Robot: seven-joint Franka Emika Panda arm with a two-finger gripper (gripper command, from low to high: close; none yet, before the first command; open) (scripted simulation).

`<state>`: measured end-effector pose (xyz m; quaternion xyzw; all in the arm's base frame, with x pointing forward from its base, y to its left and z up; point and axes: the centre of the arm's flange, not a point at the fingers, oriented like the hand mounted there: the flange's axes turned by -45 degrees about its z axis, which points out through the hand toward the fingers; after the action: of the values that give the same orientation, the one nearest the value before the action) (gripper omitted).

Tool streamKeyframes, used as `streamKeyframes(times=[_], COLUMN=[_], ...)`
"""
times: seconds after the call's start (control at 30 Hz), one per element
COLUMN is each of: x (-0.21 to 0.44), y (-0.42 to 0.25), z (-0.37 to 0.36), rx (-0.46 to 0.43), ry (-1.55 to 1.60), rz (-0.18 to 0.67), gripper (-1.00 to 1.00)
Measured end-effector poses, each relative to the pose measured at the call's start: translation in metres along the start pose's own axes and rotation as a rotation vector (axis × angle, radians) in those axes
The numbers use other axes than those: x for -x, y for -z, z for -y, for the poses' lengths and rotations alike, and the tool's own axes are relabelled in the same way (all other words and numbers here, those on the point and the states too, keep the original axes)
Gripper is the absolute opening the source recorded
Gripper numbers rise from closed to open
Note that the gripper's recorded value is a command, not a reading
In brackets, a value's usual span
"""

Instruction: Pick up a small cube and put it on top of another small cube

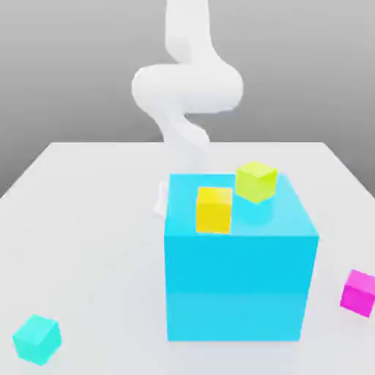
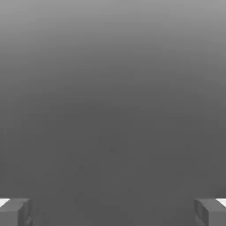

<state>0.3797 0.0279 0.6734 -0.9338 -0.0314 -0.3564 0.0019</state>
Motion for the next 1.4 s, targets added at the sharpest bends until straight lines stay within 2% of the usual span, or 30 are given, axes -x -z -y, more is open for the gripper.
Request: streamKeyframes(times=[0.2, 0.4, 0.67, 0.83, 1.0, 1.03, 1.23, 1.4], x=[0.023, 0.082, 0.216, 0.311, 0.364, 0.370, 0.373, 0.341], y=[-0.116, -0.211, -0.295, -0.331, -0.374, -0.380, -0.382, -0.348], z=[0.077, 0.160, 0.272, 0.308, 0.316, 0.316, 0.316, 0.315], rx=[-0.072, -0.148, -0.269, -0.330, -0.343, -0.342, -0.342, -0.342], ry=[0.186, 0.380, 0.673, 0.818, 0.845, 0.846, 0.846, 0.846], rz=[0.168, 0.324, 0.523, 0.648, 0.669, 0.670, 0.669, 0.670], gripper=[0.00, 0.00, 0.00, 0.00, 0.00, -1.00, -1.00, -1.00])
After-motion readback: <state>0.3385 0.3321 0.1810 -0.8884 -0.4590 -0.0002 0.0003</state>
